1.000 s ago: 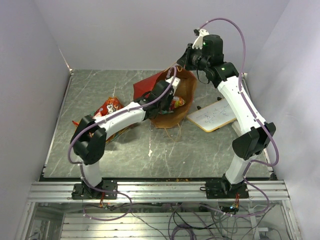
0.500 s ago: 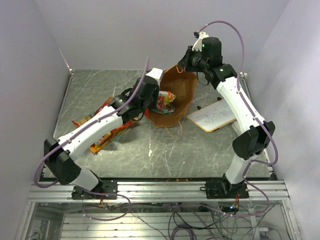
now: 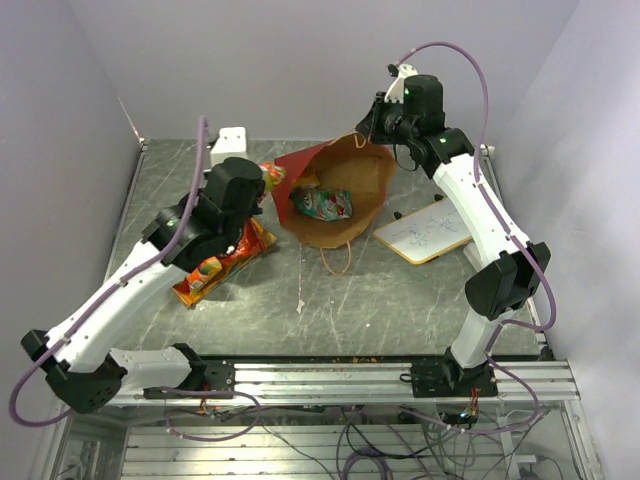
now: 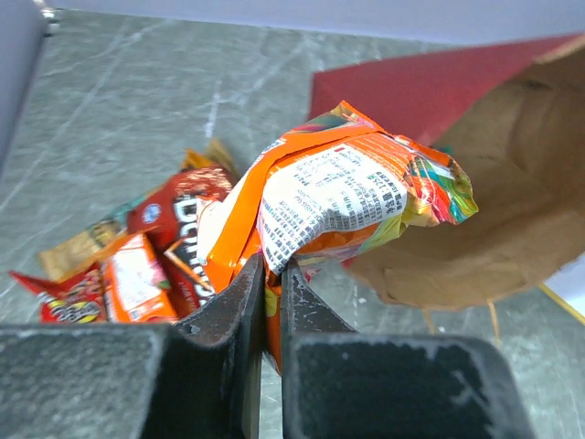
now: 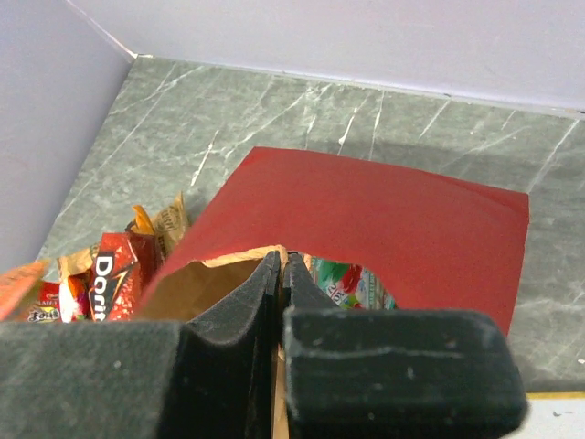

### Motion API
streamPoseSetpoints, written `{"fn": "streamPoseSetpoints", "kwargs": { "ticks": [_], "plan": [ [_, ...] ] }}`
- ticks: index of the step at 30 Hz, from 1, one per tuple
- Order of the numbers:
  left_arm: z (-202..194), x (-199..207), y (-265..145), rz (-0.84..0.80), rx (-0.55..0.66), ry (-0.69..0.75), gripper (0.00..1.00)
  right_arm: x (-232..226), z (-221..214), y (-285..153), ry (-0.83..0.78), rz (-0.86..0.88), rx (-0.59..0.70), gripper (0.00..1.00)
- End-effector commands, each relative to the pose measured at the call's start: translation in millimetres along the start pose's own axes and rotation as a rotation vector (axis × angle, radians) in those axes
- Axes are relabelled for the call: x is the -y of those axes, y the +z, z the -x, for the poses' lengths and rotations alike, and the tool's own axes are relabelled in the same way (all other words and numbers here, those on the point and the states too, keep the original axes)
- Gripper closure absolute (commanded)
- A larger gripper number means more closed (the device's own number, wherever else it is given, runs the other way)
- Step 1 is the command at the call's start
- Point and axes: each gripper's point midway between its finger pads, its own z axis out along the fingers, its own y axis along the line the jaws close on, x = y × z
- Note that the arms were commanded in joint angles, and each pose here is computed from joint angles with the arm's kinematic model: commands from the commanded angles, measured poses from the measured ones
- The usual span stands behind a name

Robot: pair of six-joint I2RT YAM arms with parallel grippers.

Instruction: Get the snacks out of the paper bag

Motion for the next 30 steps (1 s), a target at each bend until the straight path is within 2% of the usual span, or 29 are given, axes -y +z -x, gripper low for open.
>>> {"fn": "streamPoseSetpoints", "kwargs": {
  "ticks": [1,3,7,15,20,27,30],
  "plan": [
    [30.4,-44.8,-24.8,0.151,0.118,-0.119,0.93,3.5,7.8,-7.4,-0.011,-0.015,0.033,1.00],
    [32.9,-48.8,-29.1,0.155,0.127,-0.135,0.93,4.2,5.6,-6.7,-0.008,-0.016,0.026,1.00],
    [14.7,-77.5,-24.1,0.324,0.078,-0.142,0.93,2.8,5.5,-7.1,-0.007,-0.010,0.026,1.00],
    [-42.3,-155.5,10.8,0.637,-0.226,-0.301,0.93,2.9,5.6,-9.2,-0.008,-0.013,0.026,1.00],
    [-81.6,-162.8,11.8,0.755,-0.411,-0.479,0.93,2.1,7.5,-10.6,-0.009,-0.011,0.031,1.00],
    [-126.8,-173.4,30.7,0.764,-0.482,-0.814,0.93,2.5,6.7,-12.0,-0.009,-0.012,0.030,1.00],
    [-119.4,-181.6,44.0,0.766,-0.395,-0.900,0.93,3.0,6.7,-12.7,-0.013,-0.016,0.031,1.00]
  ]
}}
